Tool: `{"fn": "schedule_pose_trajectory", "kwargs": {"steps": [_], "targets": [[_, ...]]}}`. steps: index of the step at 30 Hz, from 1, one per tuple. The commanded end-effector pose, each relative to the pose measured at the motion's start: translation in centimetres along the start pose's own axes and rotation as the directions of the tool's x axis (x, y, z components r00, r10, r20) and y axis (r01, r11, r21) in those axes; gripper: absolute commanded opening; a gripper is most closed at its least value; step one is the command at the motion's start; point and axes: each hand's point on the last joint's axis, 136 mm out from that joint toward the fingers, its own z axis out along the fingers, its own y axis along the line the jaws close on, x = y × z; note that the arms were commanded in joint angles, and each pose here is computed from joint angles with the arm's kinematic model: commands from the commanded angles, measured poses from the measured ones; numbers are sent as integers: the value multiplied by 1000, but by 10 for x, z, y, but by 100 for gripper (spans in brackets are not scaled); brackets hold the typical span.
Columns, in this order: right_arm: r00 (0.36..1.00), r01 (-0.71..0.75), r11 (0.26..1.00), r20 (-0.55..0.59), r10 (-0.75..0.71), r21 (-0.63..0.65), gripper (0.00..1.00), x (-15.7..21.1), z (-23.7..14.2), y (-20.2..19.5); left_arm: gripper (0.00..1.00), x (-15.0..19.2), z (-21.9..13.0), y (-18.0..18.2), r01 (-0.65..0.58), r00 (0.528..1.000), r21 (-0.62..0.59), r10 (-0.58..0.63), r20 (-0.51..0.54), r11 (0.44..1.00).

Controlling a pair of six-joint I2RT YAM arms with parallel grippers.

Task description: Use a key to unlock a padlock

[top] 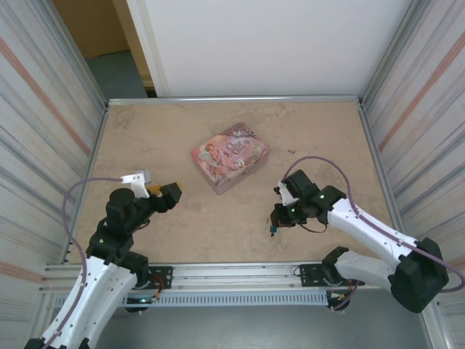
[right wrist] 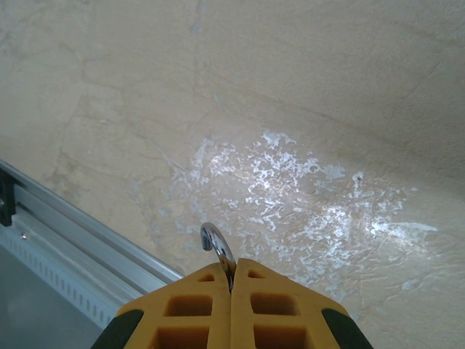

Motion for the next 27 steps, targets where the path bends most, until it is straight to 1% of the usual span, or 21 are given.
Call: {"fn": "schedule_pose_trajectory", "kwargs": {"steps": [1,8,27], "targets": [[999,18,999,-50,-20,-36,0,7,12,4,85,1,0,6,-14,1000,-30,14,-1,999],[991,9,999,-132,-14,-37,0,11,33,0,85,2,0,8,-14,1000,-40,14,-8,999],[981,-19,1000,-194,15,-20,0,7,68,-9,85,4,-1,11,-16,1000,-51,16,-13,999]]}}
